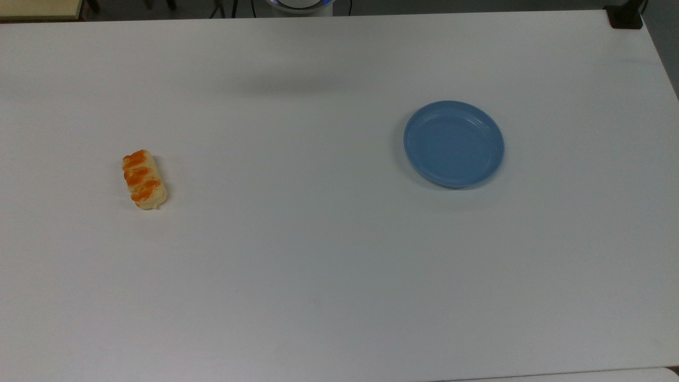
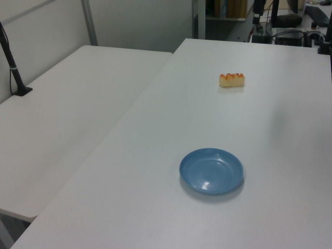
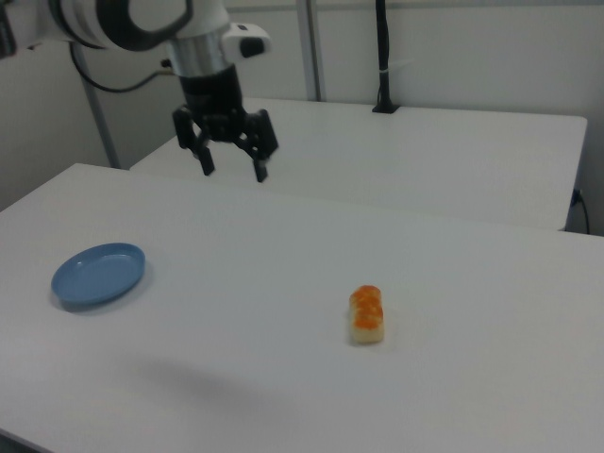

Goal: Put the bread onto the plate
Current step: 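Lower the open gripper around the bread roll and close it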

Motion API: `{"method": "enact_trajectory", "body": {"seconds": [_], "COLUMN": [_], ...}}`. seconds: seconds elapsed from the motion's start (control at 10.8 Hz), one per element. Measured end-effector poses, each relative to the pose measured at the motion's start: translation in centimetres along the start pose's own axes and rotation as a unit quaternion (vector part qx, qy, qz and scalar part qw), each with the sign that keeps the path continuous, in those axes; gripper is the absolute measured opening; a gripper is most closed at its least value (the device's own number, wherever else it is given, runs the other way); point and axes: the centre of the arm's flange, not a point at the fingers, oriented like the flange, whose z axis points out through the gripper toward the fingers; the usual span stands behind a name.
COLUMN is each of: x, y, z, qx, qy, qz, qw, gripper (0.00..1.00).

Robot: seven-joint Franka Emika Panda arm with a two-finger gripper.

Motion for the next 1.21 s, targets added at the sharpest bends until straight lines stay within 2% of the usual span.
{"method": "enact_trajectory", "body": {"seconds": [0.19,0.46,0.65,0.84,1.21], "x": [0.0,0.7,2.0,3.7,6.4], "y": [4.0,9.2,12.1,13.2,13.4], "z": [2.0,5.7,10.6,16.4,26.1], "qx": [-0.026,-0.042,-0.049,-0.051,-0.065], "qy": [-0.014,-0.011,-0.008,-0.012,0.022], "qz": [-0.025,-0.044,-0.053,-0.054,-0.037], "qw": [0.9993,0.9981,0.9974,0.9972,0.9970], "gripper": [1.00,1.00,1.00,1.00,1.00]}}
